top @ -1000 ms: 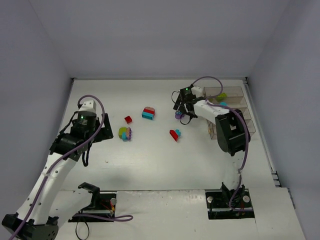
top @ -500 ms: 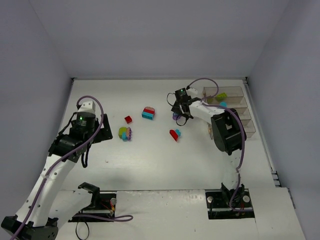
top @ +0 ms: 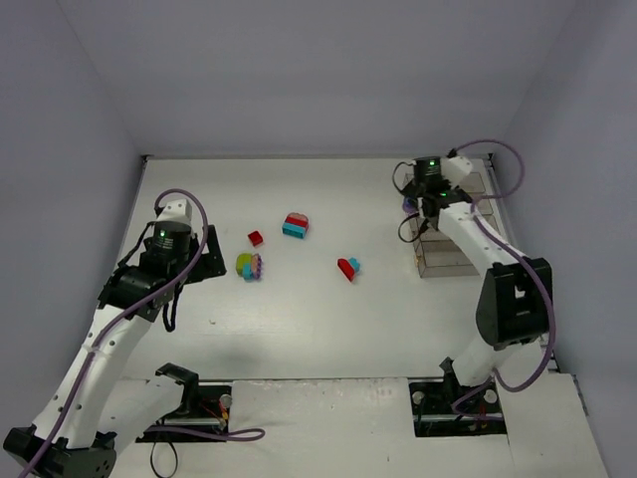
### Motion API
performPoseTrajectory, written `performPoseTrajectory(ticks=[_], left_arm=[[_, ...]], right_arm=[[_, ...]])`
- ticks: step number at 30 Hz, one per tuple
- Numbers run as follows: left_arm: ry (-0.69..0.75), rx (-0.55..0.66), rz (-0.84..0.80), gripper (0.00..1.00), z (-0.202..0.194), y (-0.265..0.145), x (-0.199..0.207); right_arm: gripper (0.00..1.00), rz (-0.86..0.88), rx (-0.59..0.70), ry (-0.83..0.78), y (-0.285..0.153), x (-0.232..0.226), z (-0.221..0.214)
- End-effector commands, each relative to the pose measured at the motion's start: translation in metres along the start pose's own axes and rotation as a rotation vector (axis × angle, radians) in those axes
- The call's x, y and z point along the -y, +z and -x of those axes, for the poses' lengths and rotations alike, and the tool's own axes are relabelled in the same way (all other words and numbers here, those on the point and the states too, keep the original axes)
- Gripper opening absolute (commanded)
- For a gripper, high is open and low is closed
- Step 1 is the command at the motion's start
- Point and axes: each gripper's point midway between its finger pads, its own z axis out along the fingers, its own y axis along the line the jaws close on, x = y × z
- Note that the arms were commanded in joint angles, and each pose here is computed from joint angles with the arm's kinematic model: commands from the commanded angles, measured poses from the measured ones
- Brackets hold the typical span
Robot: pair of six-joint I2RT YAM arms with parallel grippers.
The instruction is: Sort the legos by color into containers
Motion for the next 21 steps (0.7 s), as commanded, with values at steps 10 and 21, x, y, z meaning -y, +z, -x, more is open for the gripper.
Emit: performPoseTrajectory(ticks=[10,21], left_arm=[[-0.006,0.043,-0.052,0.83,0.014,0.002,0.013],[-0.003,0.041,-0.04,0.83,0.009,-0.003,0.008]], right_arm=[[0.03,-0.274,0.046,0.24,0.018,0.133,0.036],[0.07,-0.287,0.063,0.297,0.033,0.139,0.04]])
